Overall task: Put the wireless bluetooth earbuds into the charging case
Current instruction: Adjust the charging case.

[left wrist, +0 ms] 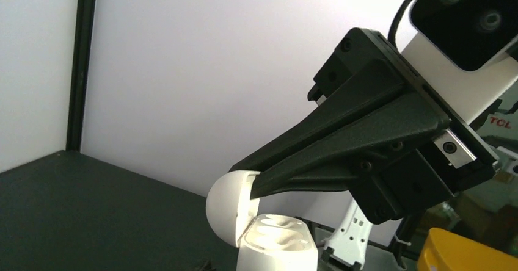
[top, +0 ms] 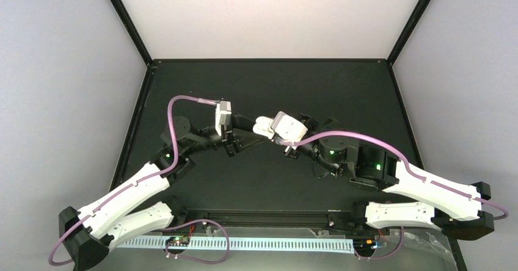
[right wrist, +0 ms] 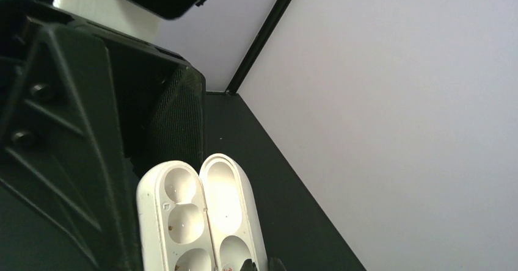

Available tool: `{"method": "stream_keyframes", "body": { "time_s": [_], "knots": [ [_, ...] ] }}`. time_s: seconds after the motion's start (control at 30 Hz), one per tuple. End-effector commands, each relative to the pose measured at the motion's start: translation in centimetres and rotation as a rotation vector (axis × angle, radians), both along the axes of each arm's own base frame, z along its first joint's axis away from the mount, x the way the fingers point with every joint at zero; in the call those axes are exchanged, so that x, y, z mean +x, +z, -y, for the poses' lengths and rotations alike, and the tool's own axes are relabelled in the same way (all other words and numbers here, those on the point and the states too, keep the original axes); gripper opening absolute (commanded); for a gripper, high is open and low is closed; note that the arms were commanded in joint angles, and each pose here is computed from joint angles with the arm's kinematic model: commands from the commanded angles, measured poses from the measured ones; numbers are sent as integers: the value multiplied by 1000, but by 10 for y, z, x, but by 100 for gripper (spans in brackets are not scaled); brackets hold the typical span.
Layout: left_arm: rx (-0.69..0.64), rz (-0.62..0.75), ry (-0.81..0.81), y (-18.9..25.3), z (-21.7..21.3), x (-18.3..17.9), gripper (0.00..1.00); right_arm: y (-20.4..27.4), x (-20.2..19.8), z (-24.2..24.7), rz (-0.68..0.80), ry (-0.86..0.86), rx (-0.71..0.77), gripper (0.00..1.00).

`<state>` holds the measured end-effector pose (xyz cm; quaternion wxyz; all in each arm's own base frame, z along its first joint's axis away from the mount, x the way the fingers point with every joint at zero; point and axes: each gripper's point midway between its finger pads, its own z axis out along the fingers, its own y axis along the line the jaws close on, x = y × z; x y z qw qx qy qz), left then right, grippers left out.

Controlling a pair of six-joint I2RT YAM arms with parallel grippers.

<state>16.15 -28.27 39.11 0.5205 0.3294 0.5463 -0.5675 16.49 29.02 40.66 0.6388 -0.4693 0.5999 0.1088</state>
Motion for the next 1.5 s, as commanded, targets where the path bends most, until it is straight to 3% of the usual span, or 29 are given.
{"method": "stream_keyframes", "body": {
  "time_s": [0.0, 0.13, 0.37, 0.57, 1.0, 1.3, 1.33, 1.47],
  "knots": [
    [-5, -19, -30, 12, 3, -2, 37, 9, 1, 4, 32, -19, 19, 1],
    [-2, -30, -40, 12, 7, 0, 33, 7, 0, 3, 33, -17, 17, 1],
    [-8, -37, -58, 14, 9, -1, 41, 4, 1, 2, 34, -17, 12, 1],
    [-11, -33, -64, 14, 9, -1, 37, 4, 1, 1, 35, -14, 11, 1],
    [-5, -13, -90, 12, 11, -6, 10, 3, -1, 1, 31, -6, 12, 1],
    [16, 14, -85, 7, 11, -5, 4, 6, -2, 2, 29, 0, 21, 1],
    [19, 17, -86, 6, 12, -6, 2, 7, -3, 2, 24, 3, 27, 4],
    [8, 67, -87, 2, 9, -10, 2, 14, -7, 3, -6, 22, 71, 34]
  ]
}}
